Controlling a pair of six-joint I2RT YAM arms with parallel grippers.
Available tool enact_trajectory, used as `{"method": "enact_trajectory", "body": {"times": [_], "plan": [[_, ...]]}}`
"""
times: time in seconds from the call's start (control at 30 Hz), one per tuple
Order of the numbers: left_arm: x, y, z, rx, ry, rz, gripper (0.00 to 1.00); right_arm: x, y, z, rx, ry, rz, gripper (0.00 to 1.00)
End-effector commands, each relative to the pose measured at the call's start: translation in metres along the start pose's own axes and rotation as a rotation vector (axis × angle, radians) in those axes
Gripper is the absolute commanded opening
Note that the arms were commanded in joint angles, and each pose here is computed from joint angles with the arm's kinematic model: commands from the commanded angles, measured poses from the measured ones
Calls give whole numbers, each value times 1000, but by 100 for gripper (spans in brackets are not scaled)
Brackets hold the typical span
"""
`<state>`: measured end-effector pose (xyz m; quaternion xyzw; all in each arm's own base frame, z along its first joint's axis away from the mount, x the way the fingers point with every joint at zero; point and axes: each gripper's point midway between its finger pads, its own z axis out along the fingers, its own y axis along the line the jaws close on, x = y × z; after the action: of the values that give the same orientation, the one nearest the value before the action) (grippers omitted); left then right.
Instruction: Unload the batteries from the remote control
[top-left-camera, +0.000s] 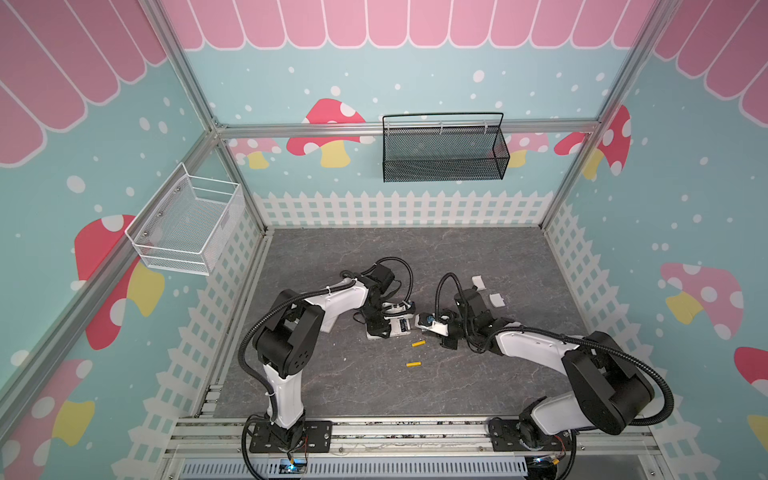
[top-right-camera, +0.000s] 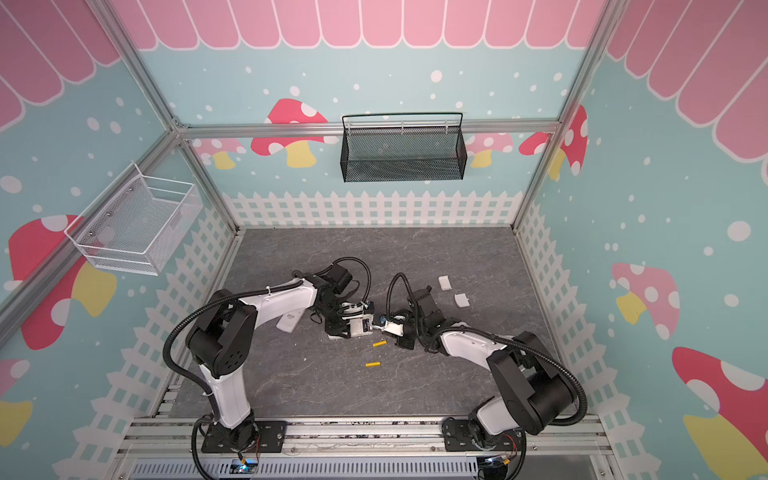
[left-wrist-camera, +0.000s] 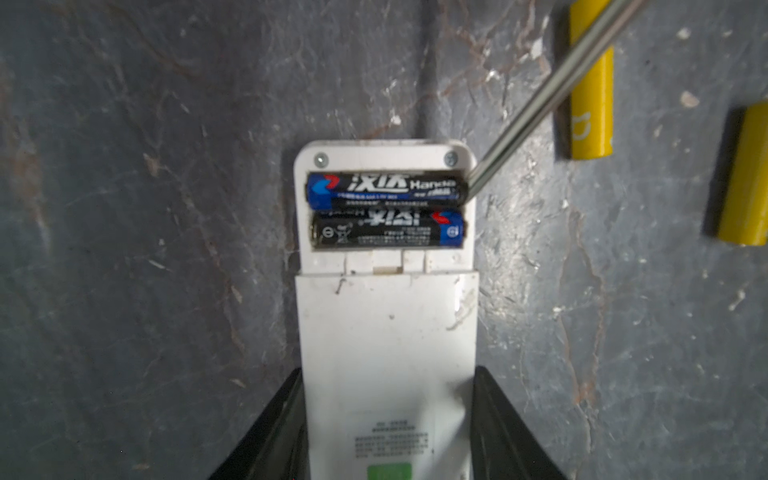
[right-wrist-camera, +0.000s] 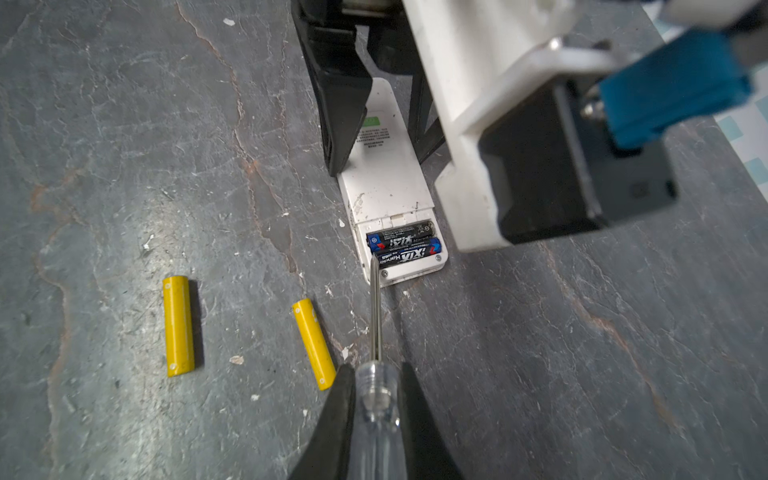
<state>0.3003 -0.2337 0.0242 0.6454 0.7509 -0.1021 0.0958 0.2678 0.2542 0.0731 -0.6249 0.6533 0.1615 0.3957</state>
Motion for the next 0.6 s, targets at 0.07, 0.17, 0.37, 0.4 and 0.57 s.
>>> {"method": "enact_trajectory", "body": {"times": [0.07, 0.17, 0.37, 0.4, 0.57], "plan": [[1, -8, 7, -11, 12, 31, 48, -16, -52, -13, 239, -17, -73, 0], [0, -8, 6, -28, 11, 38, 47, -13, -51, -12, 239, -9, -76, 0], [-1, -7, 6, -48, 18, 49, 47, -20, -53, -17, 254, -26, -84, 0], [-1, -7, 5, -48, 18, 50, 47, -21, -54, -19, 259, -28, -86, 0], [0, -7, 5, -58, 22, 53, 47, -22, -54, -21, 269, -31, -96, 0]]}}
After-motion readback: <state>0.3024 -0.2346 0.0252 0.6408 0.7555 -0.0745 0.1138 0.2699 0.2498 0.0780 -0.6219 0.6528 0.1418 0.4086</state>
